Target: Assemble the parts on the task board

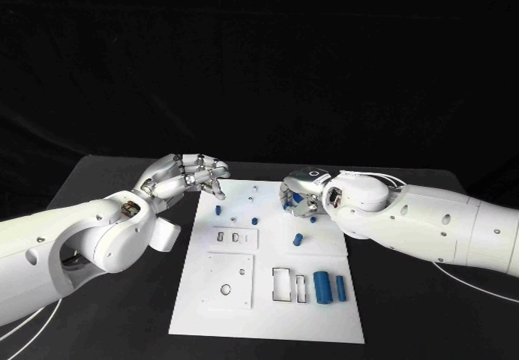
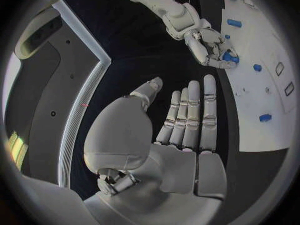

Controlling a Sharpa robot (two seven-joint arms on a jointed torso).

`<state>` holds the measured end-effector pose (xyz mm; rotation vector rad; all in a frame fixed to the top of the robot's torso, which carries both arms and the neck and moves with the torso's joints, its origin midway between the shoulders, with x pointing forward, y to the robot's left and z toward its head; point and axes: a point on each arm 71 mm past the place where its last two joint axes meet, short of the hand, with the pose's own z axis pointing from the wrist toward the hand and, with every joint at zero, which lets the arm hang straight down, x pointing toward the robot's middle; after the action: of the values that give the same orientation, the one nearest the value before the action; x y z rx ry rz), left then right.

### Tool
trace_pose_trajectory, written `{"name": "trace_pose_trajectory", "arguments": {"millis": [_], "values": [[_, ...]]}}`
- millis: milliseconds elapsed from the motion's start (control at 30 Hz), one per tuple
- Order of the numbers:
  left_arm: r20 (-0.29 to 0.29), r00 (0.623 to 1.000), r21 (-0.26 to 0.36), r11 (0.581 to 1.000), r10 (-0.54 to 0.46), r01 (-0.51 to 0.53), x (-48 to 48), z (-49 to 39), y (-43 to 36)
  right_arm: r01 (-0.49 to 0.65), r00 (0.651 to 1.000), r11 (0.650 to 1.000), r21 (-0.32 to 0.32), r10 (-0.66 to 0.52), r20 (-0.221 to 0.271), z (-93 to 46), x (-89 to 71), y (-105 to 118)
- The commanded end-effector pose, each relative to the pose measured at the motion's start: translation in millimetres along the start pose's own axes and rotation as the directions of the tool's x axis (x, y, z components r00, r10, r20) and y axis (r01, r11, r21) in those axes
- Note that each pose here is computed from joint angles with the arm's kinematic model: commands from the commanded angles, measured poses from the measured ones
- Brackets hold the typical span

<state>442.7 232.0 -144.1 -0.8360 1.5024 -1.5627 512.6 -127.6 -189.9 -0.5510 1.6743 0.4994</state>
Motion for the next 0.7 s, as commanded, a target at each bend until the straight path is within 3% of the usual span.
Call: {"name": "trace_pose_trajectory", "arguments": {"millis": [33, 467, 700], "values": [[-0.012, 1.000, 0.009, 1.000, -0.010, 0.010, 1.7, 0.8, -1.7, 0.002, 1.000, 1.000, -0.004, -0.002, -0.009, 0.3, 1.3, 0.5], [-0.016, 1.000, 0.005, 1.000, -0.015, 0.015, 2.0, 1.1, -1.7, 0.018, 1.000, 1.000, 0.024, -0.019, 0.023, 1.4, -1.1, -0.8], [-0.015, 1.000, 0.004, 1.000, -0.015, 0.015, 1.5, 1.0, -1.6, 0.009, 0.993, 1.000, 0.022, -0.011, 0.114, -1.3, -8.4, 5.0]]}}
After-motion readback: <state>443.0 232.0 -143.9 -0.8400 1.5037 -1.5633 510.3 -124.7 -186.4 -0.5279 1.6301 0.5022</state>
